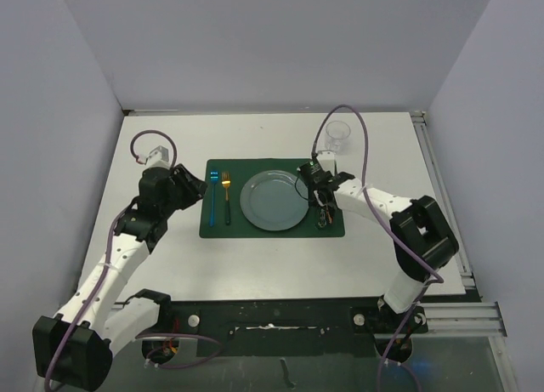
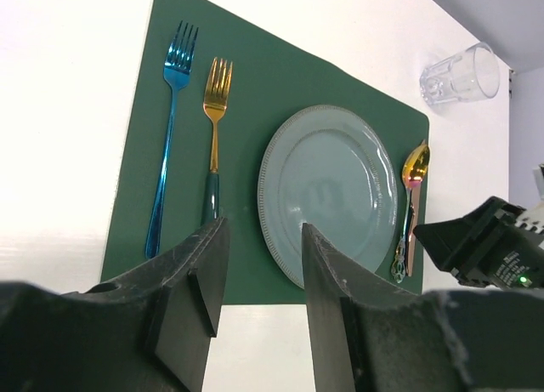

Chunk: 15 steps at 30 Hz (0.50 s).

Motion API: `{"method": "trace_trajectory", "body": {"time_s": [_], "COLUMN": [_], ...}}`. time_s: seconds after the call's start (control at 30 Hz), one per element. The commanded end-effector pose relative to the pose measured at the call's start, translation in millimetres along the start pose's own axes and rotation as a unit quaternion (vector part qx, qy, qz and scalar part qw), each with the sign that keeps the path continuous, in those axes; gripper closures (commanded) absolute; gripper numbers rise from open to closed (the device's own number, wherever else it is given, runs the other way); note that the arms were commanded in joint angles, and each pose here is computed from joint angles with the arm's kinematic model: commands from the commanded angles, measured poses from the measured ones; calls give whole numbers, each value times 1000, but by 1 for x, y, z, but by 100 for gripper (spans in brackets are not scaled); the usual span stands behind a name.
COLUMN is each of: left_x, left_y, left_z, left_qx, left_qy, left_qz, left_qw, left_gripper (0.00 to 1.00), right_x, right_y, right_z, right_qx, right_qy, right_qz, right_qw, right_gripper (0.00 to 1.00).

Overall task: Set the dinner table for one person
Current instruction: Adjust the fork on the napkin.

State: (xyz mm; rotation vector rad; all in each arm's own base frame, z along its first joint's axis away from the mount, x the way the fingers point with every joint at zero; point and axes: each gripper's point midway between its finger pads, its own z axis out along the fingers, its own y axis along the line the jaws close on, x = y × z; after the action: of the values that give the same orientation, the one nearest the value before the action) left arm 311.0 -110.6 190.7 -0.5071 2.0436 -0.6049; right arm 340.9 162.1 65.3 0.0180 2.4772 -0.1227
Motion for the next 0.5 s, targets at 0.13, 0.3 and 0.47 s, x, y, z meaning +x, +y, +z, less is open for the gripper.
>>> {"method": "trace_trajectory", "body": {"time_s": [0.13,0.3,0.47], "left_x": [-17,-21,-19], "left_y": [-10,-18,-21], "left_z": [-2,0,5], "left_qx": [11,23,24], "left_qy": [-34,-43,-38], "left_qz": [23,24,27], "left_qw": [999,999,999], "left_gripper": [64,63,64], "right_x": [-21,-31,-34], "right_y": [7,3,-2], "right_z": [12,12,19], "right_qx": [26,38,46], "right_qy": [-26,-38,-37], "right_qz": [4,0,-2], "right_qw": [999,999,998], "right_gripper": [74,75,76]}}
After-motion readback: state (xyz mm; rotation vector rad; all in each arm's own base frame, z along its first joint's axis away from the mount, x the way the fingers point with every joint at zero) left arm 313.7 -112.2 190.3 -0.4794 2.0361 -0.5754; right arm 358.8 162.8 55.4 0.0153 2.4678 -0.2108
